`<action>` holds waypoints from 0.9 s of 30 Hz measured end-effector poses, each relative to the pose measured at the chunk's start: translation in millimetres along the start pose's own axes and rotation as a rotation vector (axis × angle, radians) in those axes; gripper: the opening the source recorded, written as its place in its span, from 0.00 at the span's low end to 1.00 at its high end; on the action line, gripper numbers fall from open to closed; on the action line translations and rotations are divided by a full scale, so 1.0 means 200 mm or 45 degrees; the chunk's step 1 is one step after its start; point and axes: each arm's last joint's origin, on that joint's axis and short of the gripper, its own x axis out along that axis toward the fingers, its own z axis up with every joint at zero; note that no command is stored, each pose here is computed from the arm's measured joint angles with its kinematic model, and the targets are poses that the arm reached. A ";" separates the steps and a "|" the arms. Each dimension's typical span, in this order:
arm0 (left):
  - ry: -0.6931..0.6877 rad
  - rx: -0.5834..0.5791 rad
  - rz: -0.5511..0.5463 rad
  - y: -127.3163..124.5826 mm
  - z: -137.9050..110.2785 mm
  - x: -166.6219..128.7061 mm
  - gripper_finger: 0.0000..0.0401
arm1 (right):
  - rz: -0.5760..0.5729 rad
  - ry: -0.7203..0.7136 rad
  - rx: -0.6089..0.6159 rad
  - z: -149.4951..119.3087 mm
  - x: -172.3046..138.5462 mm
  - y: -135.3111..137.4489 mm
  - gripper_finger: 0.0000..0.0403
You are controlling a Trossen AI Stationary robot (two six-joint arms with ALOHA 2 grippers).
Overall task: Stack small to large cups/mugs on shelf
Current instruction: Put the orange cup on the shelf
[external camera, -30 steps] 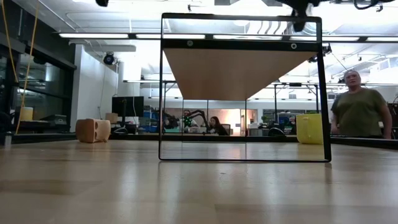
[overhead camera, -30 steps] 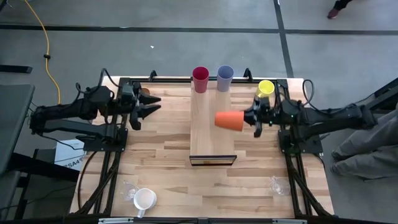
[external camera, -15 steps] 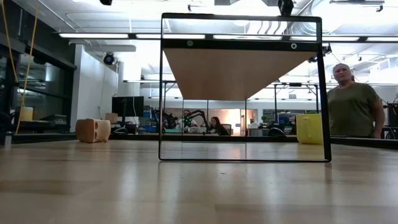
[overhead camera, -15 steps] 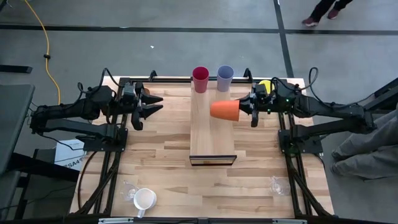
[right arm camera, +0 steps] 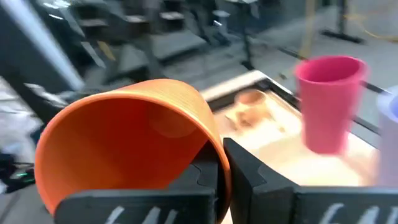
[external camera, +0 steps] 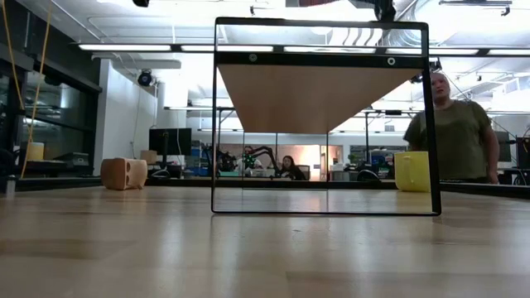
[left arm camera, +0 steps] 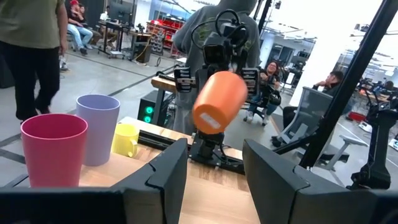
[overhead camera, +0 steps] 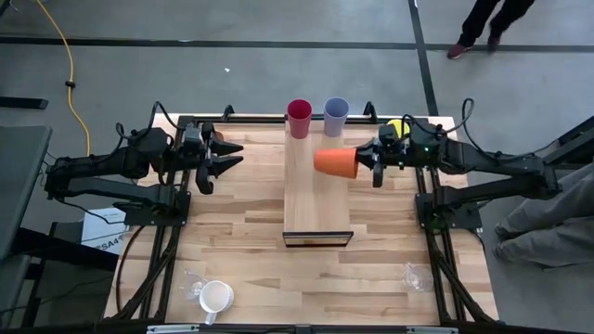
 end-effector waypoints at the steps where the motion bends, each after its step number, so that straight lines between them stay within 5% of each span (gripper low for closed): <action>1: 0.000 0.000 0.001 0.00 0.00 0.00 0.36 | -0.050 0.028 0.001 0.02 0.00 0.00 0.00; 13: -0.009 0.000 0.039 0.00 0.00 0.00 0.36 | -0.610 0.603 0.107 0.29 0.14 -0.11 0.00; 27: -0.009 0.000 0.039 0.00 0.00 0.00 0.36 | -0.727 0.924 0.148 0.25 0.43 -0.21 0.00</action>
